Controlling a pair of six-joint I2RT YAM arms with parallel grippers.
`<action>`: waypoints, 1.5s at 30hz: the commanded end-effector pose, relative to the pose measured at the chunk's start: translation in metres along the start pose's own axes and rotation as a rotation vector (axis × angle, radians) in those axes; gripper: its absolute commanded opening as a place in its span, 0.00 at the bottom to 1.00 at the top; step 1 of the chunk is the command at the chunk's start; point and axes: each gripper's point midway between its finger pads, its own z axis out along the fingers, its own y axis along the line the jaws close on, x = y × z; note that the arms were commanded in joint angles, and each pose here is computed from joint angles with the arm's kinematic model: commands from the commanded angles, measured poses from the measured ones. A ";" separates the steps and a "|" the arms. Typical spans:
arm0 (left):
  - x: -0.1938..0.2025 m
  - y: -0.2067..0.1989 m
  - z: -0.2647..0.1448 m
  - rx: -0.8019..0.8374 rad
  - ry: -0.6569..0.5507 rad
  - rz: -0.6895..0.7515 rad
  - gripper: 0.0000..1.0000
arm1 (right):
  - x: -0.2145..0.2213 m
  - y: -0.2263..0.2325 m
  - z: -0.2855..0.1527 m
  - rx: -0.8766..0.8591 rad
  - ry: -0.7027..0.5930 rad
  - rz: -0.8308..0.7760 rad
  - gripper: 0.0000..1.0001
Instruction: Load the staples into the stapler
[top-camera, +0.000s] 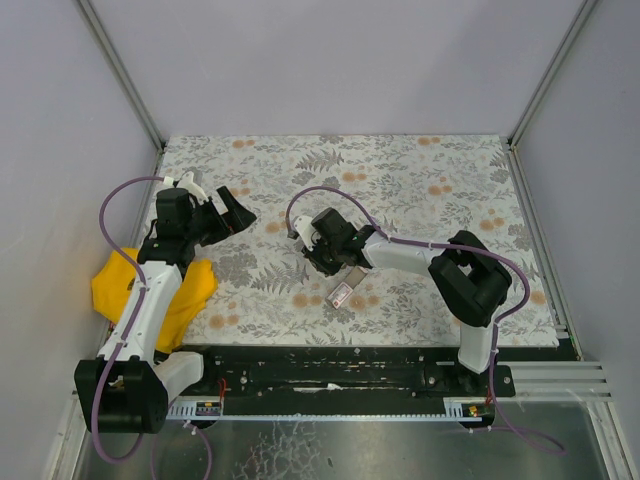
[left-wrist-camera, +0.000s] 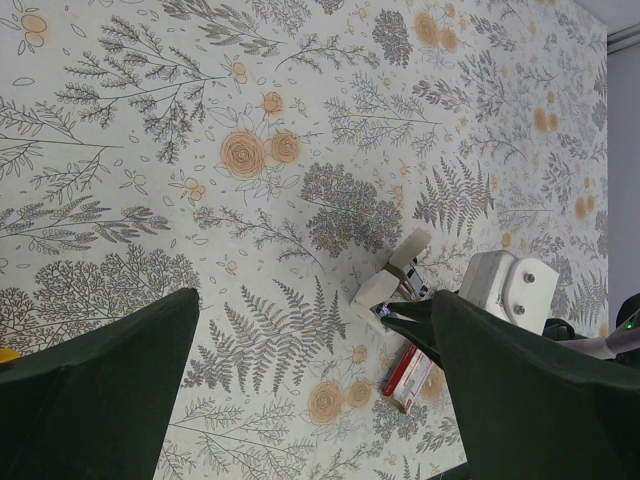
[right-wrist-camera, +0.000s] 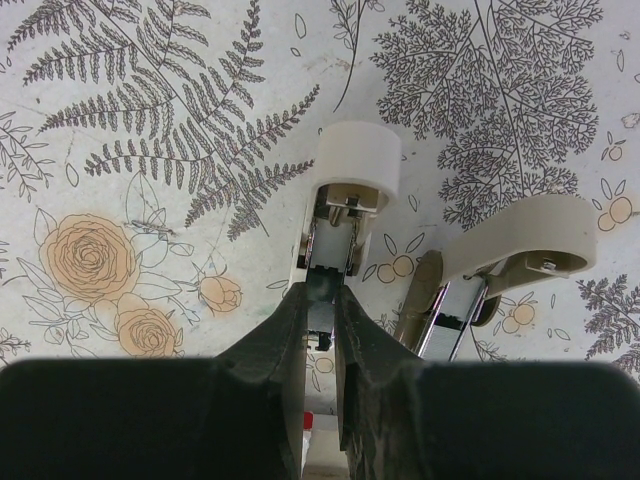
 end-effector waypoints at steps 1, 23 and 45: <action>-0.014 -0.009 0.001 0.048 -0.048 0.045 0.99 | -0.011 -0.009 0.002 0.026 -0.017 -0.012 0.16; -0.010 -0.014 0.002 0.053 -0.041 0.052 0.99 | -0.056 -0.002 -0.054 -0.004 -0.219 0.033 0.55; 0.115 -0.089 0.101 0.245 0.115 0.294 0.73 | 0.010 -0.022 -0.097 0.031 -0.359 0.795 0.60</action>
